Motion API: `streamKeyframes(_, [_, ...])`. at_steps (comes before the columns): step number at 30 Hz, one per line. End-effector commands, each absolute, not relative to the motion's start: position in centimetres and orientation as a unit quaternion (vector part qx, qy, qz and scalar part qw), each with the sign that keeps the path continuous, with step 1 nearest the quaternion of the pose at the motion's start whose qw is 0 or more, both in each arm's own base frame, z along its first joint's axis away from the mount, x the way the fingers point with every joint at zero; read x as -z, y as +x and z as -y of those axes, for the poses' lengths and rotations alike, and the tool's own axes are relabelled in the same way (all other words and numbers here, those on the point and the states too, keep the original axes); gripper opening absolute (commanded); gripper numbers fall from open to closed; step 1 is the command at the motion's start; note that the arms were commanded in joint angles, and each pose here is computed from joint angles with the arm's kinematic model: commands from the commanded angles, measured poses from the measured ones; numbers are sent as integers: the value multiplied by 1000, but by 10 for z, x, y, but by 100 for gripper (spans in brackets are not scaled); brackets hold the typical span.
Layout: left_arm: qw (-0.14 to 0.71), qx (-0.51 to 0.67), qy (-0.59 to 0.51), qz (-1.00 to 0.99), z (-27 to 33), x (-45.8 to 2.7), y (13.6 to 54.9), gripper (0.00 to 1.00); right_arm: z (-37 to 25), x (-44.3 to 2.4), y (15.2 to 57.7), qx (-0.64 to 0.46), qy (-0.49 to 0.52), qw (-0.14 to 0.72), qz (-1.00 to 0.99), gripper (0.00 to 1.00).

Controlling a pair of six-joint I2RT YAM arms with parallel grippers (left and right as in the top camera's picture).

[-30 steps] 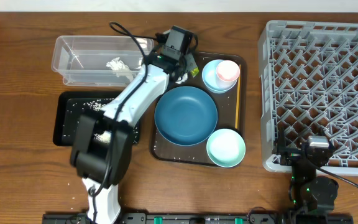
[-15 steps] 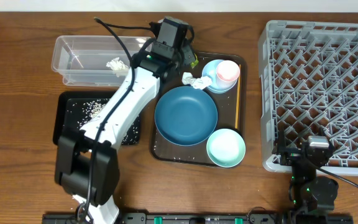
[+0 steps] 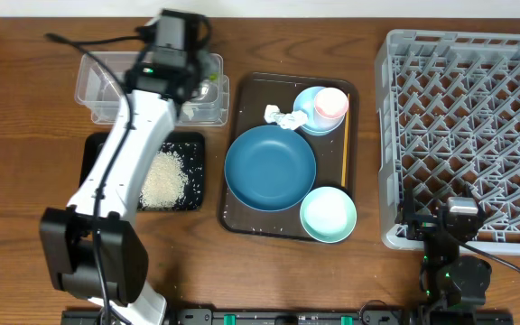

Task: Sort waste into correct bins and load items into the dishwasher rack
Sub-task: 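Move the wrapper left and release it into the clear plastic bin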

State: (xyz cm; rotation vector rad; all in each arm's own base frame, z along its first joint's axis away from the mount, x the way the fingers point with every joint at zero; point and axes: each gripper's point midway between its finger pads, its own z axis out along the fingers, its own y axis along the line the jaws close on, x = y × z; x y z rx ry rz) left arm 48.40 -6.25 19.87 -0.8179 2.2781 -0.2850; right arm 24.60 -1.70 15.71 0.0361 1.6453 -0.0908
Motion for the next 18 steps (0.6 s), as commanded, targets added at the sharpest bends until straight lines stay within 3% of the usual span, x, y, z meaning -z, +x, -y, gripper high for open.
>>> streamKeyframes(1, [323, 90, -374, -865, 36, -181, 482, 6, 19, -156, 246, 47, 17, 677, -734, 99])
streamKeyframes(5, [309, 77, -399, -860, 18, -169, 481, 7, 19, -156, 246, 47, 17, 677, -734, 99])
streamKeyframes(6, [308, 76, -401, -859, 16, -167, 482, 11, 19, -156, 246, 47, 17, 677, -734, 99])
streamKeyframes(7, [307, 75, -403, -859, 13, -166, 482, 17, 19, -156, 246, 47, 17, 677, -734, 99])
streamKeyframes(9, [306, 73, -405, -859, 12, -165, 482, 41, 19, -156, 246, 47, 17, 677, -734, 99])
streamKeyframes(12, [305, 73, -405, -859, 12, -164, 481, 56, 19, -156, 246, 47, 17, 677, -734, 99])
streamKeyframes(16, [289, 93, -396, -867, 21, -162, 479, 59, 19, -156, 246, 47, 17, 677, -734, 99])
streamKeyframes(18, [280, 118, -364, -880, 34, -163, 480, 56, 19, -156, 246, 47, 17, 677, -734, 99])
